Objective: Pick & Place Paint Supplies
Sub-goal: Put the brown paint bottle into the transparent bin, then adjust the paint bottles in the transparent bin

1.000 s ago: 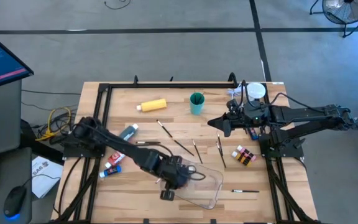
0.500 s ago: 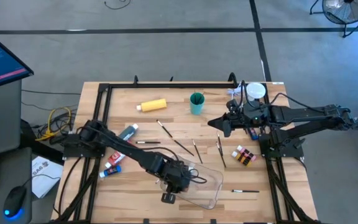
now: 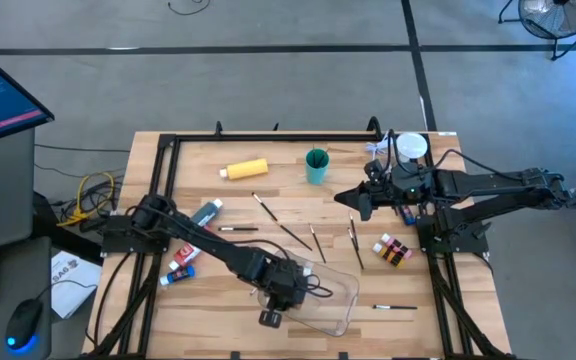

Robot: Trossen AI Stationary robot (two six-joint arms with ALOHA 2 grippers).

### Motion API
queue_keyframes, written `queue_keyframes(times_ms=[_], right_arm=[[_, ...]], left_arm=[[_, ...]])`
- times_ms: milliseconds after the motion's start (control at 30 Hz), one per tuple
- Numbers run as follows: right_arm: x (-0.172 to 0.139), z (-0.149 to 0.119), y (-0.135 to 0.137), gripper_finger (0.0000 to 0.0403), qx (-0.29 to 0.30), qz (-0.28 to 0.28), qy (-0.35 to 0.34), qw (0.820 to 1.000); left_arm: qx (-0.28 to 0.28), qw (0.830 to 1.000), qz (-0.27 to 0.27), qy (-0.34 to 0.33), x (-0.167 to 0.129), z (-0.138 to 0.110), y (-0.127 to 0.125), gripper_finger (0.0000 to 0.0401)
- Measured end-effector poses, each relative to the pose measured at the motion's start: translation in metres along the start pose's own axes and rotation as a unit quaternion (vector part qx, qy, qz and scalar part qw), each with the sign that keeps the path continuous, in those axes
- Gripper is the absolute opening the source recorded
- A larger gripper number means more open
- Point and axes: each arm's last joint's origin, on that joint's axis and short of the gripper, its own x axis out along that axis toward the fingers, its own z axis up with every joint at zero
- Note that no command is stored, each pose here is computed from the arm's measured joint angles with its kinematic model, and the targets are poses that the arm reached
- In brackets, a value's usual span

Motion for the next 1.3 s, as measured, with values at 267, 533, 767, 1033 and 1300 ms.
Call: queue_keyframes(times_ms=[267, 533, 767, 1033, 1300], right_arm=[[0.0, 0.0, 0.0, 0.0061, 0.0, 0.0, 0.0, 1.0], [0.0, 0.0, 0.0, 0.0061, 0.0, 0.0, 0.0, 1.0], [0.0, 0.0, 0.0, 0.0061, 0.0, -0.001, 0.0, 1.0], [0.0, 0.0, 0.0, 0.0061, 0.001, -0.001, -0.001, 1.0], [0.0, 0.0, -0.001, 0.0061, 0.0, -0.004, 0.002, 1.0]], left_arm=[[-0.012, 0.999, 0.003, 0.033, 0.006, -0.006, 0.01, 0.0076], [-0.008, 0.998, -0.021, 0.05, 0.017, -0.009, 0.008, 0.0076], [-0.008, 0.998, -0.016, 0.056, 0.017, -0.011, 0.007, 0.0081], [-0.006, 0.999, -0.003, 0.053, 0.016, -0.01, 0.007, 0.014], [0.004, 0.999, 0.009, 0.042, -0.001, -0.007, 0.006, 0.0168]])
